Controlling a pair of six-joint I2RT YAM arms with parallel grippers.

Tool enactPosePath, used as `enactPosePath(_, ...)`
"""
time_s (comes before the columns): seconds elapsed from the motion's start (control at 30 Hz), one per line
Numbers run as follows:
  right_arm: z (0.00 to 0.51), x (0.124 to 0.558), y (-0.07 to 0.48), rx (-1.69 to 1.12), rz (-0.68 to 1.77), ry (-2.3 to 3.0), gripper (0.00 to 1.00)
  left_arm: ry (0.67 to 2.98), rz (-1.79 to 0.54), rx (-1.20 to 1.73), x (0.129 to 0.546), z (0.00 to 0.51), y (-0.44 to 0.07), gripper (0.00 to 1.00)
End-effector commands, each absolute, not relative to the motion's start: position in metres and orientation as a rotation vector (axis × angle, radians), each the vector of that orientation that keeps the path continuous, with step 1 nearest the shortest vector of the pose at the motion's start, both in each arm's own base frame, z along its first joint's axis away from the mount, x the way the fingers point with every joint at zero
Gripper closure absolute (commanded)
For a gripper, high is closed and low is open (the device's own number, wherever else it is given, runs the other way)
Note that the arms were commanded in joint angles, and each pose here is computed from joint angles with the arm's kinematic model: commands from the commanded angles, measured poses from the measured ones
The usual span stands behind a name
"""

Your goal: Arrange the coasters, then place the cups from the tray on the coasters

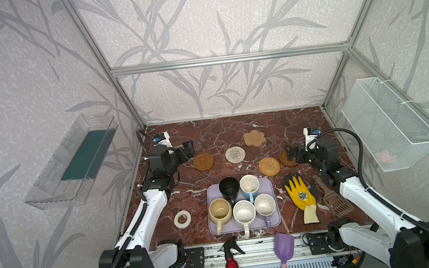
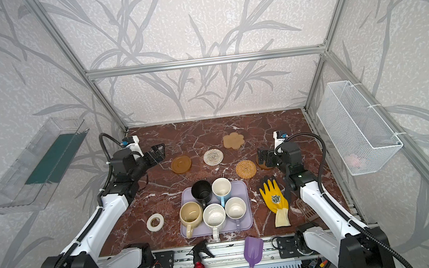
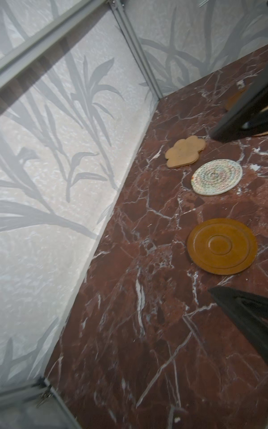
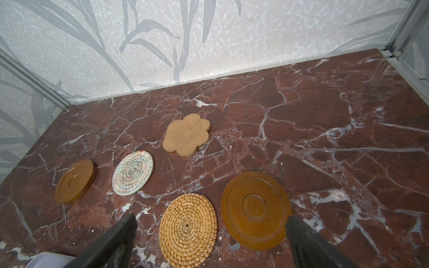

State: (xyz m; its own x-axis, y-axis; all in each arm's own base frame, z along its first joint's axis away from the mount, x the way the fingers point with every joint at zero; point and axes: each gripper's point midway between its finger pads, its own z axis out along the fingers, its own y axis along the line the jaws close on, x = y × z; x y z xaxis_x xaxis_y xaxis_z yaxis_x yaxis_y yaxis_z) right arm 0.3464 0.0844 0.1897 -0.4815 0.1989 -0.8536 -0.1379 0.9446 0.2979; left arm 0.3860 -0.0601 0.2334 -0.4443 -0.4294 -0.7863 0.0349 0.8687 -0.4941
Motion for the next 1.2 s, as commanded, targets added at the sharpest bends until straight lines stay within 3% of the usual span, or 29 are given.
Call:
enactPosePath(0.0,0.204,0.350,0.097,0.030,0.437,2.036,0.01,2.106,-0.529,-0.304,0.380,0.225,-0.075,0.01)
enactPosePath(0.27,0.209,0.360,0.139,-0.088,0.464,2.110,0.01,2.439,-0.359,-0.410,0.381,0.169,-0.073,0.03)
enactPosePath(0.6,0.210,0.366,0.187,-0.235,0.507,2.186,0.01,2.650,-0.208,-0.415,0.388,0.110,-0.071,0.17)
enactPosePath(1.17,0.187,0.369,0.231,-0.338,0.634,2.294,0.01,2.760,-0.089,-0.424,0.420,0.054,-0.069,0.30)
